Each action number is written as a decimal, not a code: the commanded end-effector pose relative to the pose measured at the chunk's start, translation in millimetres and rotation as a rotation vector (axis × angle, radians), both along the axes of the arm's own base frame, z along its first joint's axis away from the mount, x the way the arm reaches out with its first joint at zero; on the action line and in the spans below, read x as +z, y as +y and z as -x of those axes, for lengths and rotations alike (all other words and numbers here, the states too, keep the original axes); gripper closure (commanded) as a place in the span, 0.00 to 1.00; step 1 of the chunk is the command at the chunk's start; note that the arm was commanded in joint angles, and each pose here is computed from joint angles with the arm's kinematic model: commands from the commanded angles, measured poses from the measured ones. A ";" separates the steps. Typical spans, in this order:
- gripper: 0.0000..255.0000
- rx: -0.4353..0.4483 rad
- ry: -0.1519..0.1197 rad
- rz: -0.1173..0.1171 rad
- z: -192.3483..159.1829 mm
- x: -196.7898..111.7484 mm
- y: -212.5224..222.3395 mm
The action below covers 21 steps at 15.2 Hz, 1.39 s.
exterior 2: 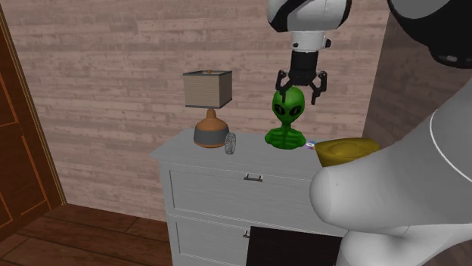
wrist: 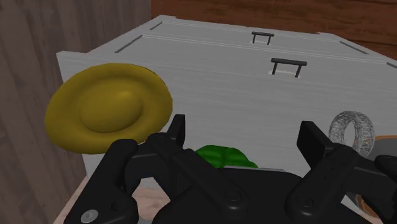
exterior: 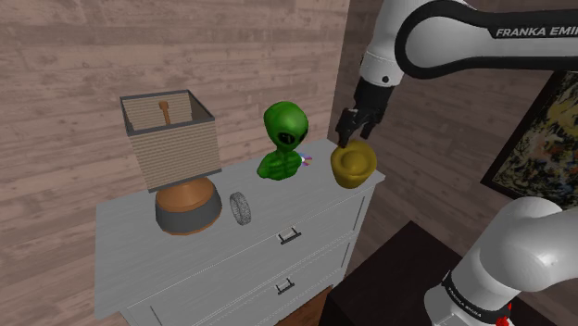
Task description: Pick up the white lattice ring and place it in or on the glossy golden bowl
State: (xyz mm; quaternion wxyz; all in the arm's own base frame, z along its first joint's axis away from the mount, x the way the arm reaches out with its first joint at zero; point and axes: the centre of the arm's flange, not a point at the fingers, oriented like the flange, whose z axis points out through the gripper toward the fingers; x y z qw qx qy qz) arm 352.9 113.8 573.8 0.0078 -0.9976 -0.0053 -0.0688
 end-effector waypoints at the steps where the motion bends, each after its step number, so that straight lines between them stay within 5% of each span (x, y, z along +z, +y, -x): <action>1: 0.00 -0.010 0.007 -0.001 -10.9 -12.2 21.4; 21: 0.00 -0.094 0.077 -0.002 -129.8 -138.9 226.6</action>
